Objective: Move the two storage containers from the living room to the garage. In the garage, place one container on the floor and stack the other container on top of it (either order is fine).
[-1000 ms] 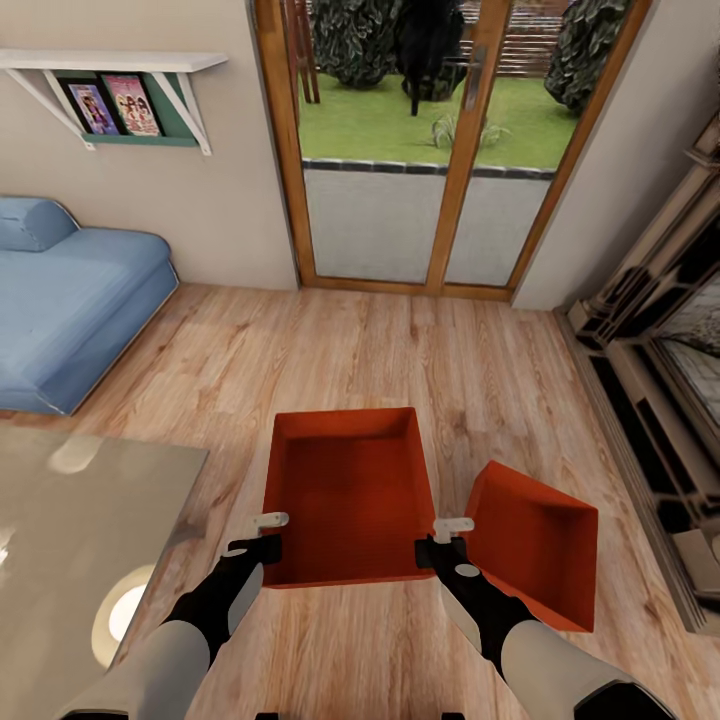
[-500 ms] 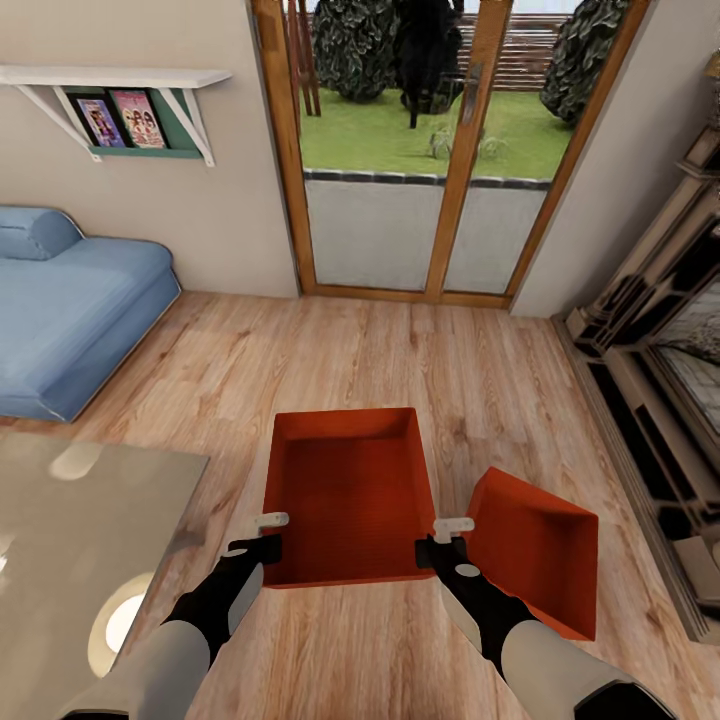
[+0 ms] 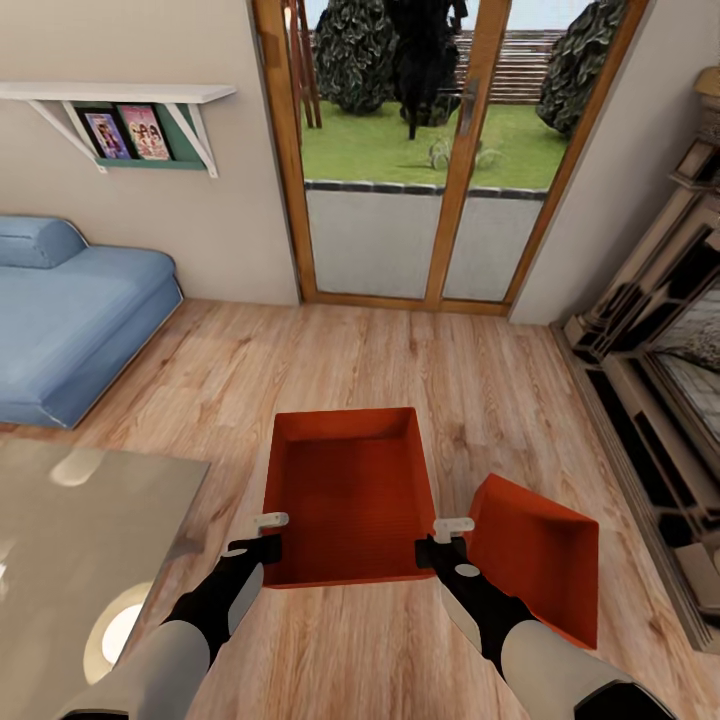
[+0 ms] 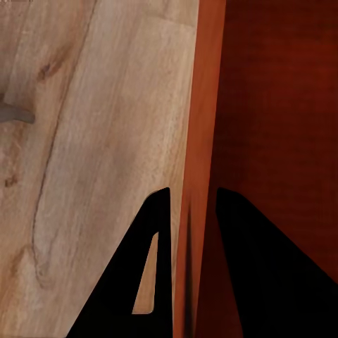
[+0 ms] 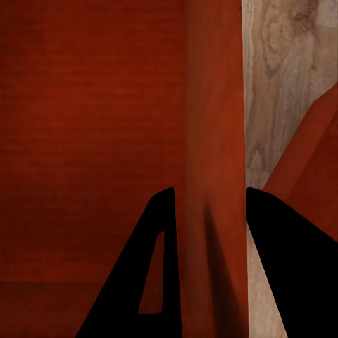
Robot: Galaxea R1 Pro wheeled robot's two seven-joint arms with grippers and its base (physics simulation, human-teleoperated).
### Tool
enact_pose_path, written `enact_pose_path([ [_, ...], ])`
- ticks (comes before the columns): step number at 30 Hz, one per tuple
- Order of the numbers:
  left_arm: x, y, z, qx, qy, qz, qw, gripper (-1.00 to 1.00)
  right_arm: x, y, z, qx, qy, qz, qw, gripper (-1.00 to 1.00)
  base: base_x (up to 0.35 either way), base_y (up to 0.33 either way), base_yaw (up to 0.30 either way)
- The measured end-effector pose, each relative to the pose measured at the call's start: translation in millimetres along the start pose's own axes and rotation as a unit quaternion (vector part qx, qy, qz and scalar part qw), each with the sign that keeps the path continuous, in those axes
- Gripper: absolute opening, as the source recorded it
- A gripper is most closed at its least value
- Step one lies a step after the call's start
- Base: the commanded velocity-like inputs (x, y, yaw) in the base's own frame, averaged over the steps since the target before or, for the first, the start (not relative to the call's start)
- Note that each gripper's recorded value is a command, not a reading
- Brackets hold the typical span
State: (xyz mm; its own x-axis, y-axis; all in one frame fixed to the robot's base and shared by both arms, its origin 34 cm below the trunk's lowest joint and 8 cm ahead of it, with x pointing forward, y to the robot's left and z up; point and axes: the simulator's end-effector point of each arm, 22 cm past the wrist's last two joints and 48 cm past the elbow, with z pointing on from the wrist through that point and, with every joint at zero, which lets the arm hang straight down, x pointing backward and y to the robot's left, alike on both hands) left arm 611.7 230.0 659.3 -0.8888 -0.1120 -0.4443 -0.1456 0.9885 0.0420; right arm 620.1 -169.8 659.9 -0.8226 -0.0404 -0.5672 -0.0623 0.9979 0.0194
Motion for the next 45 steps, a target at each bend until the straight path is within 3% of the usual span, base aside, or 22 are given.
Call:
enact_pose_path([
  [45, -37.3, -1.7, -23.0, 0.004, -0.036, -0.004, 0.9993, -1.0, -40.7, -0.6, -17.8, 0.002, -0.036, -0.002, 0.9993, -1.0, 0.0, 0.0, 0.0],
])
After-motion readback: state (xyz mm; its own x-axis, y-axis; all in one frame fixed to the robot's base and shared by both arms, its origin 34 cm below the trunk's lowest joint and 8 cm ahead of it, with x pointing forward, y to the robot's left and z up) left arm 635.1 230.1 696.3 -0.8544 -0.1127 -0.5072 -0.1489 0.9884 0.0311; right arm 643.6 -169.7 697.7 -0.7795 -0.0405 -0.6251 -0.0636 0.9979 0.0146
